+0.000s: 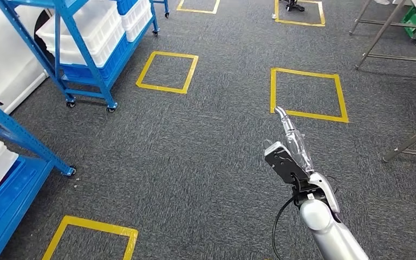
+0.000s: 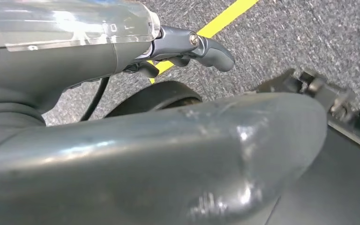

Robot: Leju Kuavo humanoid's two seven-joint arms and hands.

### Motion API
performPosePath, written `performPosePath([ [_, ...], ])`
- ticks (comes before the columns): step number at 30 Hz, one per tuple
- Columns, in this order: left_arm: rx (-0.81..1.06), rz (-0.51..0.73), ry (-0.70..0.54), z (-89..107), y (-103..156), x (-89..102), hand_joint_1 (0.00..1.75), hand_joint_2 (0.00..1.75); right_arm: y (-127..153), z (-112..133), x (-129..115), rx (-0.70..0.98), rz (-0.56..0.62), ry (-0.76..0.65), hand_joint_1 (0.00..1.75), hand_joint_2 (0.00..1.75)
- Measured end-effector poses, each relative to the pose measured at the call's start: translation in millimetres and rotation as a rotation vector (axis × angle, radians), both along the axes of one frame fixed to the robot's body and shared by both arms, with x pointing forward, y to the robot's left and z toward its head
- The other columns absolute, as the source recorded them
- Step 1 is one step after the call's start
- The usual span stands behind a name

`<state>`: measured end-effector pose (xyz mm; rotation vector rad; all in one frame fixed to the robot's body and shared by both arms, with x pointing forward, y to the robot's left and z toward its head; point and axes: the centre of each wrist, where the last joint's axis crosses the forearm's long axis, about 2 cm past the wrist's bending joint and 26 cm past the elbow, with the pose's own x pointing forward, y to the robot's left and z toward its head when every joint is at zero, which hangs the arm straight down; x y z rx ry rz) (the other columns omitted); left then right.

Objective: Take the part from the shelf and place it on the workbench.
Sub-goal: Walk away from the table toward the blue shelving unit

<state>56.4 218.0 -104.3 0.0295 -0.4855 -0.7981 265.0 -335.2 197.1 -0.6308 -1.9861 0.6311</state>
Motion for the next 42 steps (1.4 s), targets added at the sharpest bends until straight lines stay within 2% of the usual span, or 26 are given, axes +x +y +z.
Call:
performPosePath([
  [35, 0.014, -0.010, 0.001, 0.8, -2.3, 2.9, 0.00, 0.00, 4.3, 3.4, 4.6, -0.002, 0.008, 0.010, 0.00, 0.00],
  [42, 0.009, -0.011, 0.002, 1.1, -3.5, 3.8, 0.00, 0.00, 5.0, -2.5, 3.7, -0.004, 0.009, 0.035, 0.00, 0.00],
])
